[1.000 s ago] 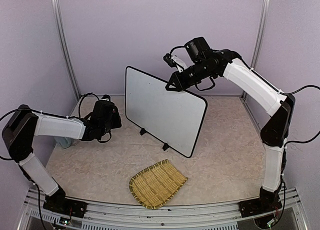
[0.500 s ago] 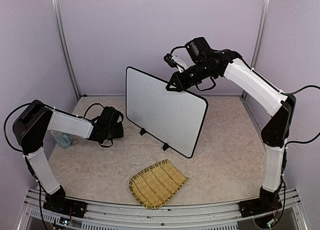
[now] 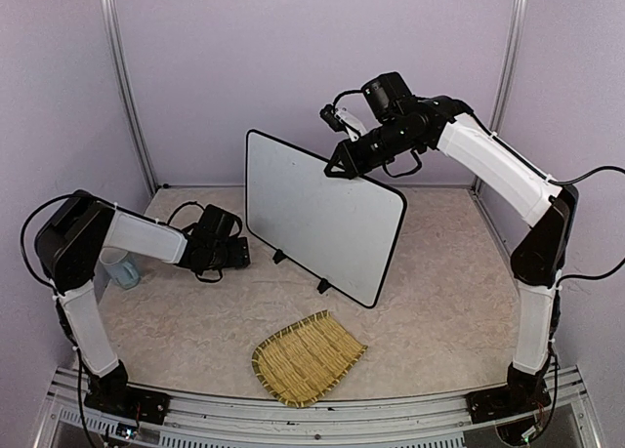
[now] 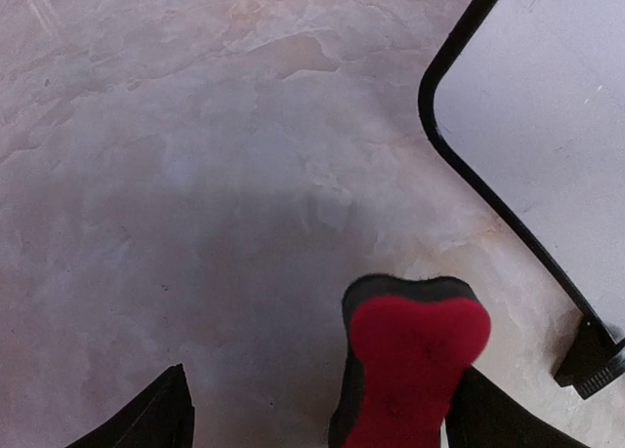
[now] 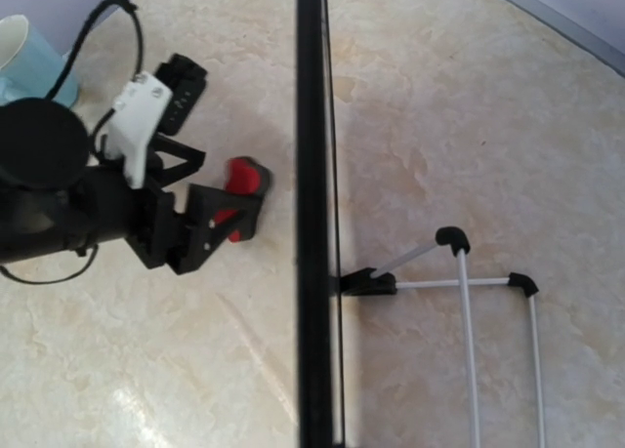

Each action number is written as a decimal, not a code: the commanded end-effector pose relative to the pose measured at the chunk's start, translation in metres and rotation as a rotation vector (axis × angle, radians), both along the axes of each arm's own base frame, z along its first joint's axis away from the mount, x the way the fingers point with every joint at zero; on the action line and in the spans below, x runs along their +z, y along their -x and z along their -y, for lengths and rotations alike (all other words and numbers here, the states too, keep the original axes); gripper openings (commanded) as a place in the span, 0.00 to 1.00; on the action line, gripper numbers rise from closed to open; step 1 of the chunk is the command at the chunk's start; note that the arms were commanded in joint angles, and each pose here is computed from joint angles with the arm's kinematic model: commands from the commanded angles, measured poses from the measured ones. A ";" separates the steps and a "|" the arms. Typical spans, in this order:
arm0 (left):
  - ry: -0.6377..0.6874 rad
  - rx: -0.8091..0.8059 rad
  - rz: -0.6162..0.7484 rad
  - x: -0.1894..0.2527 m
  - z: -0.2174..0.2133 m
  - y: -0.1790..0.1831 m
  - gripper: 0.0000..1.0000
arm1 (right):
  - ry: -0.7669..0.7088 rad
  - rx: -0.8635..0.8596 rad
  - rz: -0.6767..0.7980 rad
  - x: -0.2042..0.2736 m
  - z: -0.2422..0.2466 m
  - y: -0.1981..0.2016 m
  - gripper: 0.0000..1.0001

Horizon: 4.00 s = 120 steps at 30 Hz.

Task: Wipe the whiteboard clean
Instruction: Place the whiteboard eraser at the center of the board, then place the whiteboard on the whiteboard stand.

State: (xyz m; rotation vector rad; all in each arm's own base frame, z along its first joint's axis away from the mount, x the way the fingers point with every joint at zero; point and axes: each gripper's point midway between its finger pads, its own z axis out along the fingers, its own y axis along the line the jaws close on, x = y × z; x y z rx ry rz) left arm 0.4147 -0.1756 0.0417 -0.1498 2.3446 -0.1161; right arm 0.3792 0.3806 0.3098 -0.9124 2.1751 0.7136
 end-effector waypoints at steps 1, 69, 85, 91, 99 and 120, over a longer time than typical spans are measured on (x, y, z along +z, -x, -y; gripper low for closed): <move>-0.017 -0.022 -0.061 -0.019 0.002 -0.002 0.91 | -0.010 0.047 -0.140 -0.008 0.000 0.032 0.00; 0.146 -0.357 0.139 0.051 0.084 0.040 0.99 | 0.159 -0.202 0.005 -0.042 0.067 -0.070 0.69; 0.076 -0.390 0.083 0.018 0.082 0.031 0.96 | 0.152 -0.297 0.070 -0.030 0.076 -0.086 0.80; 0.018 -0.448 0.109 0.021 0.088 0.021 0.94 | 0.141 -0.312 0.080 -0.023 0.077 -0.086 0.81; -0.044 -0.542 0.107 0.017 0.101 0.010 0.84 | 0.131 -0.334 0.089 -0.013 0.084 -0.080 0.81; -0.120 -0.680 0.094 0.001 0.126 -0.002 0.66 | 0.099 -0.353 0.102 0.002 0.094 -0.066 0.84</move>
